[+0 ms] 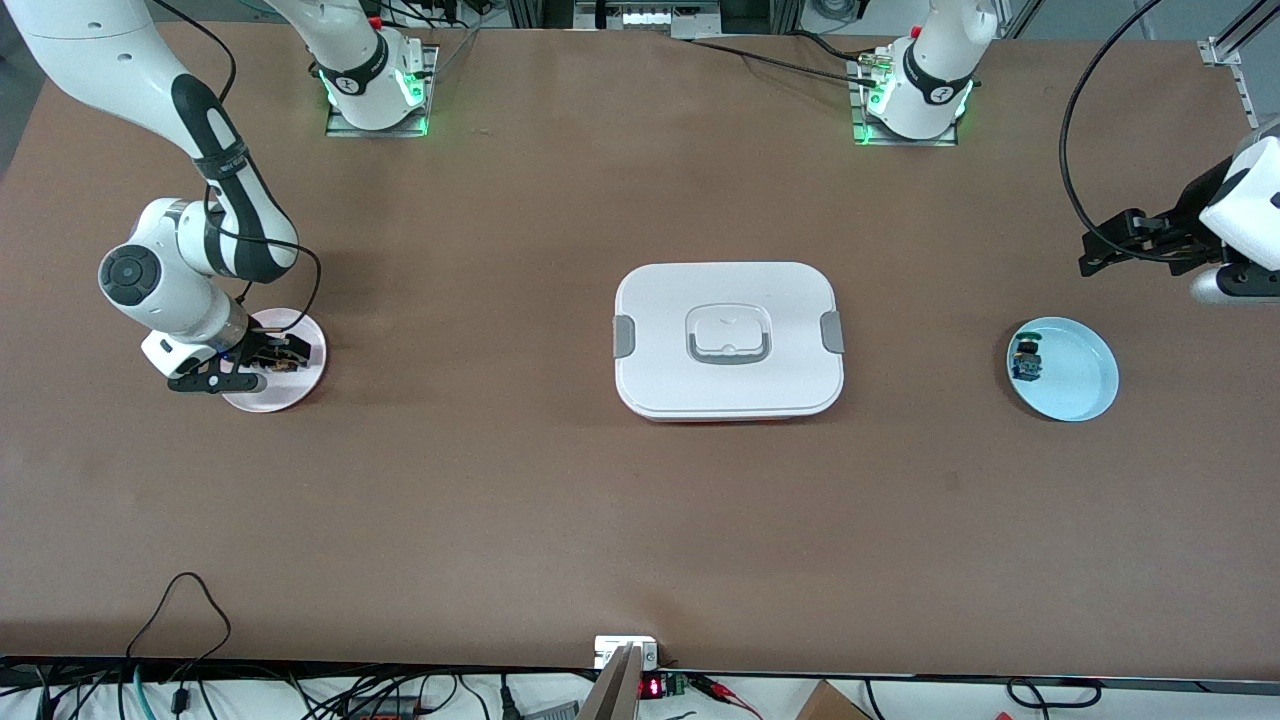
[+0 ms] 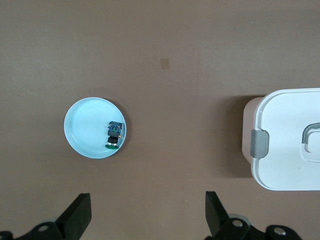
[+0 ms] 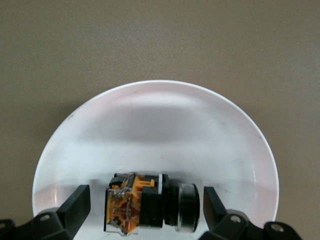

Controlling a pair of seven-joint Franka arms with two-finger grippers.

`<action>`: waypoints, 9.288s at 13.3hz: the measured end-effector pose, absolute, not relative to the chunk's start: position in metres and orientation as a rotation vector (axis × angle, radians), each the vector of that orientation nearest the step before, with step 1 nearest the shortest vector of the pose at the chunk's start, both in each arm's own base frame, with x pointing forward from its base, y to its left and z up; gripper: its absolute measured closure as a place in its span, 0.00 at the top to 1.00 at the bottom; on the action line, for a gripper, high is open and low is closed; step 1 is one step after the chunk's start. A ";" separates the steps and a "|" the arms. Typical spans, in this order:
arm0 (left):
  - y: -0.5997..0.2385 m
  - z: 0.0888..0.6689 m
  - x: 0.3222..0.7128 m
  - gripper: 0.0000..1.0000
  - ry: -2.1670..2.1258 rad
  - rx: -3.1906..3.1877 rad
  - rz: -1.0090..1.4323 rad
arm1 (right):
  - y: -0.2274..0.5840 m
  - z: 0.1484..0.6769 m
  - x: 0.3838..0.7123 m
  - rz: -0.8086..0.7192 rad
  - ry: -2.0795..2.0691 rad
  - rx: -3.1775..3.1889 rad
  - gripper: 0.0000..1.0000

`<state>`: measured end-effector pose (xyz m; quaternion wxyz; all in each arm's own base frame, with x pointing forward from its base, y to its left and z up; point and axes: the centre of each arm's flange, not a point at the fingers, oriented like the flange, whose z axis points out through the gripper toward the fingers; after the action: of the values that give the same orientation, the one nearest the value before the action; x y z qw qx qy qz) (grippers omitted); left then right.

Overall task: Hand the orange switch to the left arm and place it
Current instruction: 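Close the right gripper on the orange switch, then lift the orange switch off the white plate with the right gripper, then carry the switch above the box while the left gripper reaches toward it, then grasp the orange switch with the left gripper from the right gripper, then open the right gripper while the left gripper pulls the switch away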

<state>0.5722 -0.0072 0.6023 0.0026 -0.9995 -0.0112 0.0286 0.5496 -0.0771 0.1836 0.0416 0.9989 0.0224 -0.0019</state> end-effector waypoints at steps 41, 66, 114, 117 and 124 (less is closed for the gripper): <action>-0.014 0.600 0.572 1.00 -0.017 -3.134 0.103 | 0.051 0.449 0.619 -0.096 0.496 3.184 0.72; -0.150 0.564 0.575 1.00 -0.762 -4.116 1.417 | 0.354 0.614 0.511 0.990 2.235 3.312 0.72; -0.144 0.567 0.522 0.41 -0.236 -4.117 0.580 | 0.380 0.534 0.534 2.180 2.154 3.067 1.00; -0.069 0.523 0.533 0.41 -0.121 -3.932 0.521 | 0.355 0.529 0.548 2.181 2.125 3.076 1.00; 0.104 0.438 0.560 0.41 -0.004 -3.375 0.564 | 0.257 0.502 0.579 1.879 2.315 3.081 1.00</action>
<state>0.5602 0.1037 0.4384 -0.1396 -0.9767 -0.0012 0.1633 0.5789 0.2573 0.5017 -0.5420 0.6040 0.4537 0.3682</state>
